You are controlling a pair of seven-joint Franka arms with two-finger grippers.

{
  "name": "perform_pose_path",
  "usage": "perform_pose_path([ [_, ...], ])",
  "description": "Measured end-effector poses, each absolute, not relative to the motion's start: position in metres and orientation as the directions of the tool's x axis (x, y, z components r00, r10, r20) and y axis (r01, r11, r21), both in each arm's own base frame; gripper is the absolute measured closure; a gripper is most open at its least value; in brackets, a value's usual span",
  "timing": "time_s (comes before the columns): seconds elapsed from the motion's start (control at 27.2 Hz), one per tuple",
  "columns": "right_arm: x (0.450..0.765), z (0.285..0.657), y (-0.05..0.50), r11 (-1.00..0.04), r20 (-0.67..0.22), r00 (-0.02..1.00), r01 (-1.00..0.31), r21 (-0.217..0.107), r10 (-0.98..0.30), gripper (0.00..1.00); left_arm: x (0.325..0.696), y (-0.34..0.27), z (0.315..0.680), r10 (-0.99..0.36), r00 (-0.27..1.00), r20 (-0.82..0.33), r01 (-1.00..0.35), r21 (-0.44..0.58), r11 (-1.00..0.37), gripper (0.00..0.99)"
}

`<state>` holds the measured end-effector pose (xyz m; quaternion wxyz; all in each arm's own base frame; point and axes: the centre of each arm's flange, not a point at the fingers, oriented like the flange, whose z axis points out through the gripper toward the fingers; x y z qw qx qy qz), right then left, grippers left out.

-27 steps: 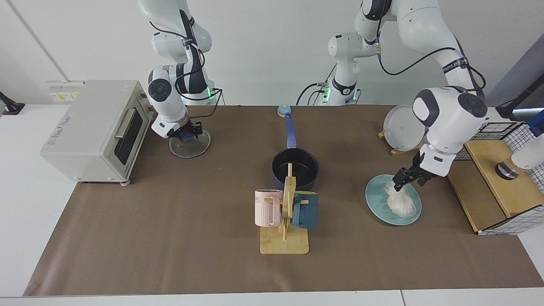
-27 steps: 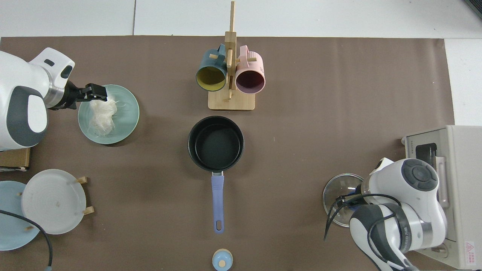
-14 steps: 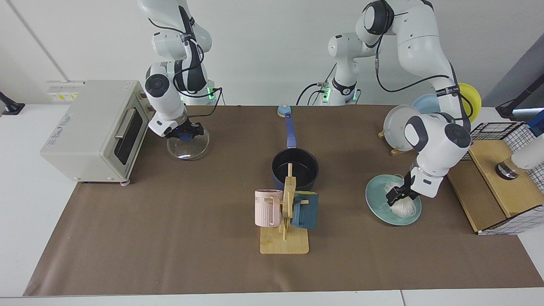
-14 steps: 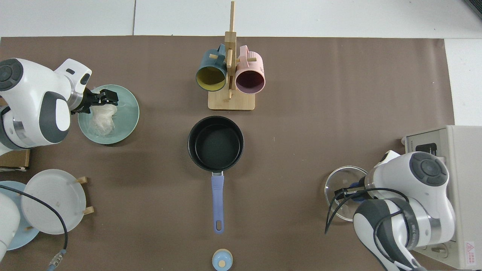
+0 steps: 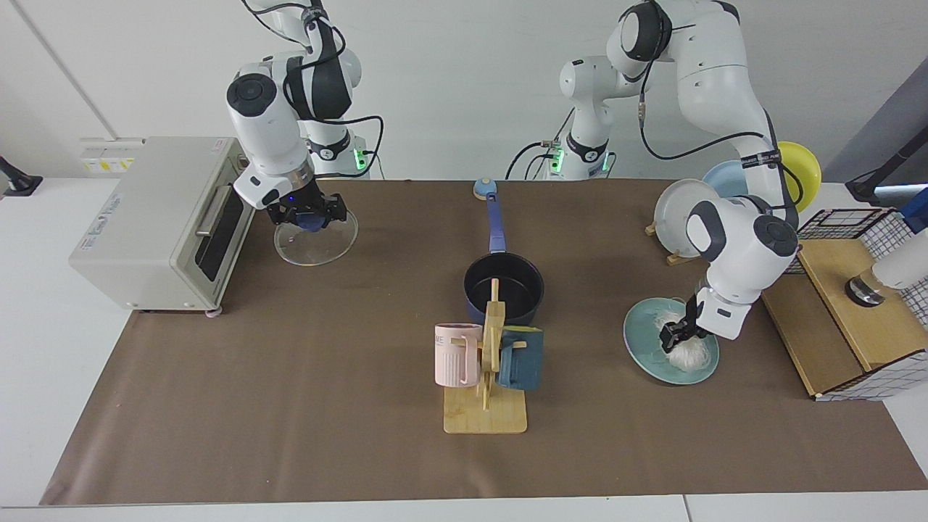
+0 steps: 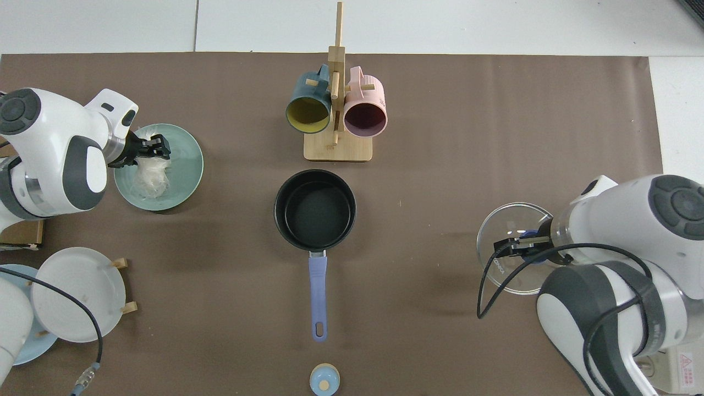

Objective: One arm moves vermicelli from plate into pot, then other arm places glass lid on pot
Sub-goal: 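Lift the vermicelli with the left gripper and carry it over the pot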

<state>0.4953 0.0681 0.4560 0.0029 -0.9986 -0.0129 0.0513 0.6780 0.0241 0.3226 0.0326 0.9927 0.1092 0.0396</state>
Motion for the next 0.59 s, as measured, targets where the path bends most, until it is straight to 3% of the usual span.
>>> perform_pose_path([
  [0.29, 0.527, 0.503, 0.085, -1.000, -0.122, 0.992, 0.018, -0.015, 0.020, 0.55, 0.685, 0.017, 0.348, 0.203, 0.978, 0.055, 0.199, 0.074, -0.977, 0.537],
  [0.59, 0.548, 0.512, 0.085, -1.000, -0.118, 0.993, 0.013, -0.015, 0.014, 0.55, 0.677, -0.026, 0.449, 0.209, 0.976, 0.059, 0.203, 0.104, -0.974, 0.542],
])
